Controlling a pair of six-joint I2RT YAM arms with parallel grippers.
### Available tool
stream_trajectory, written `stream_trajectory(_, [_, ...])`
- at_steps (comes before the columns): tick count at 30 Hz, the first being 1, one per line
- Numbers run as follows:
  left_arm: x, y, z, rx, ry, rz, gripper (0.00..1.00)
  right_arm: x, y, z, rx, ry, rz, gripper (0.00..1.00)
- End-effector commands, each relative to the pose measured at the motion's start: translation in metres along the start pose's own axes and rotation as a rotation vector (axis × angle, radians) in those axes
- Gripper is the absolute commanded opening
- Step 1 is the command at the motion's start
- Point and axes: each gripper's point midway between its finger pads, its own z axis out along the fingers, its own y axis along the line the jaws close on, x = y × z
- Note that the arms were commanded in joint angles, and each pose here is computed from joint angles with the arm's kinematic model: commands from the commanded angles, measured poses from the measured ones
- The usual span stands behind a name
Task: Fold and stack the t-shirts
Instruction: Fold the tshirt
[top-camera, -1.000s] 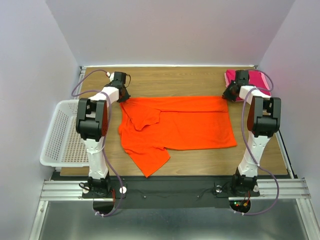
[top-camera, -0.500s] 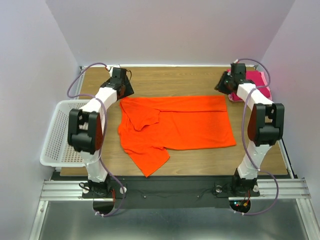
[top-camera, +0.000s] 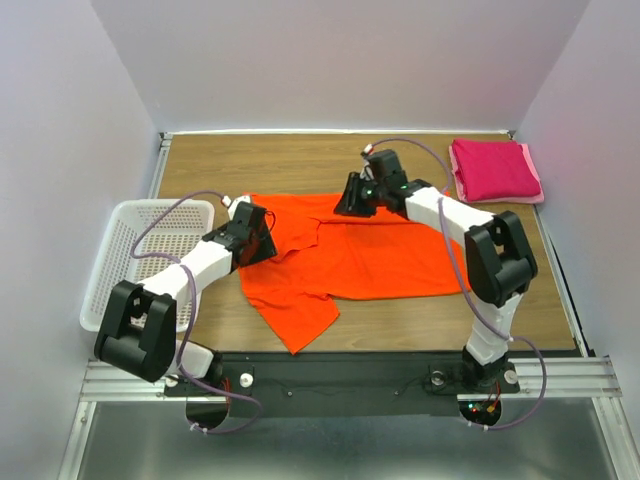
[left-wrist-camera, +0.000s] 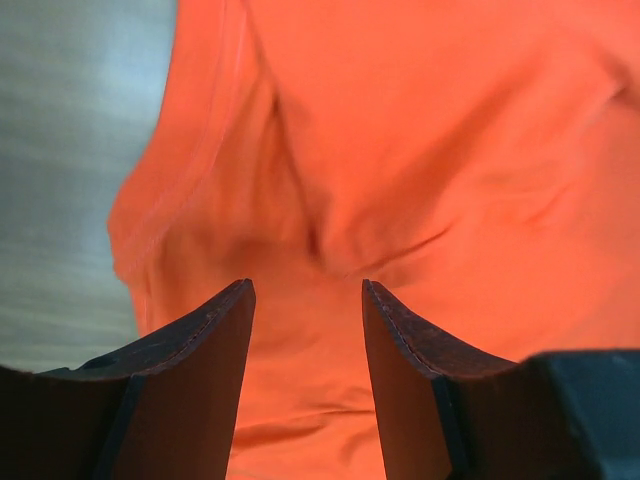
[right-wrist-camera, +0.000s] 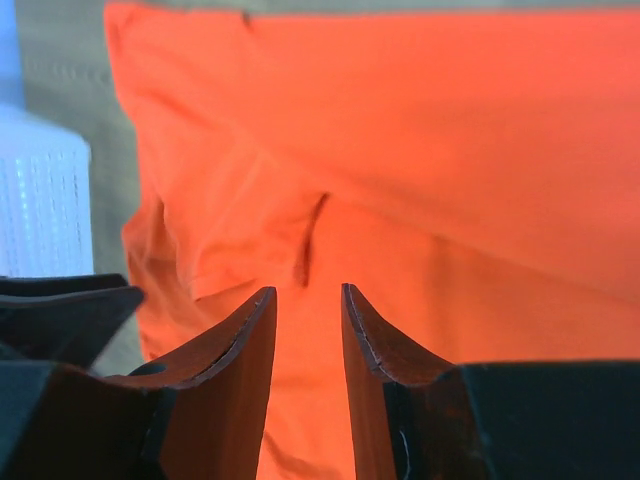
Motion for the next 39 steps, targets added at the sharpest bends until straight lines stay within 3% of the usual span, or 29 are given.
stream_trajectory(1, [0.007,-0.005,0.001,0.028,-0.019,-0.058,0.58,0.021,0.023,0.024,-0.065,0.029,0.03,0.38])
stream_trajectory(8, [0.013,-0.004,0.016,0.016,-0.01,-0.04,0.58,0.066,0.036,0.05,-0.086,0.131,0.023,0.36])
stream_trajectory(15, [0.014,-0.004,0.022,0.008,-0.005,-0.023,0.56,0.084,0.032,0.064,-0.073,0.165,0.022,0.33])
stream_trajectory(29, [0.018,-0.009,0.029,0.02,0.01,0.001,0.52,0.103,0.028,0.088,-0.065,0.207,0.039,0.32])
stream_trajectory(39, [0.022,-0.009,0.033,0.025,0.023,0.013,0.52,0.094,0.041,0.081,-0.082,0.177,0.029,0.32])
